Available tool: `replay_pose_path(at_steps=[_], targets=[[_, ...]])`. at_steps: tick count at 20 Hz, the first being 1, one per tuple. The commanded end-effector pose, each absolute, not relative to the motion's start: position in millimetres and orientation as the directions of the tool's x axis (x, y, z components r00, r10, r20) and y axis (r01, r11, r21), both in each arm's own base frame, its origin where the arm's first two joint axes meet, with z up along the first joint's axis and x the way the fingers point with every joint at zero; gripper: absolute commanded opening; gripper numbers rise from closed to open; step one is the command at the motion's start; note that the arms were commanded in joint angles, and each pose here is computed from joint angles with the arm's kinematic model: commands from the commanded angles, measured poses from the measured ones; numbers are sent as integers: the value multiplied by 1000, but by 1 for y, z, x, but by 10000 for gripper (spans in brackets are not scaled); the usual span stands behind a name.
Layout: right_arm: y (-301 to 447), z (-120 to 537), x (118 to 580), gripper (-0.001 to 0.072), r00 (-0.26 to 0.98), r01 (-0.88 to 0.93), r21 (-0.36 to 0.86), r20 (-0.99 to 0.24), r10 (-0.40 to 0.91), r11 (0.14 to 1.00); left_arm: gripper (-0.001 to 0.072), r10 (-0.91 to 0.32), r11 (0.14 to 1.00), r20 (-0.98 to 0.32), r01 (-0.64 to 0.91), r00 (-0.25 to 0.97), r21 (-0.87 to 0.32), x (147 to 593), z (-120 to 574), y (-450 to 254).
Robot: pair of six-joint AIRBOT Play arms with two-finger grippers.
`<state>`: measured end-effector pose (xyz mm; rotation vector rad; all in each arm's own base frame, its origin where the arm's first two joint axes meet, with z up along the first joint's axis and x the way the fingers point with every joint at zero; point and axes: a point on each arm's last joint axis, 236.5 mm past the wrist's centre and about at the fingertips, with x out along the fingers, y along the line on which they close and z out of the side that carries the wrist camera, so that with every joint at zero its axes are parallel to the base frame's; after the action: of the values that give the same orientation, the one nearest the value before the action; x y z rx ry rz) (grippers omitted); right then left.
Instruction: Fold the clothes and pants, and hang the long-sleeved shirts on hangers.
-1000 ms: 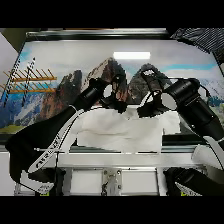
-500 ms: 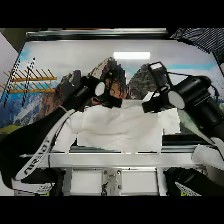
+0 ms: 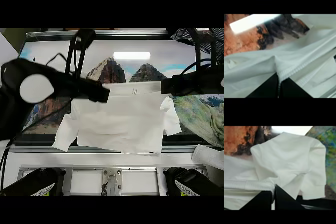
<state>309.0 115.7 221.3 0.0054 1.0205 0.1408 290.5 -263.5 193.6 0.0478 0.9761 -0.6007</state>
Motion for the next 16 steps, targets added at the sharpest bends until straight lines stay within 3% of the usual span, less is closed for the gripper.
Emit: replay_pose_path(at_steps=[1,5,8,14,15,16], targets=[[127,190,281,21,403,-106,140,-899,172,984,10,-396,865,-863,444,315,-235,251,139,-245],[130,127,265,21,263,-89,133,-953,152,987,10,-402,873,-872,402,279,-274,249,83,-252],[150,106,269,21,253,-102,204,-941,224,974,10,-427,867,-870,385,246,-316,253,66,-268],[157,88,257,28,219,-171,162,-956,198,972,10,-366,882,-912,381,185,-277,243,50,-257],[156,89,259,64,229,-177,160,-953,199,971,10,-350,886,-919,381,179,-264,241,47,-253],[156,90,261,257,239,-198,153,-950,199,968,10,-323,893,-932,380,167,-242,239,41,-247]])
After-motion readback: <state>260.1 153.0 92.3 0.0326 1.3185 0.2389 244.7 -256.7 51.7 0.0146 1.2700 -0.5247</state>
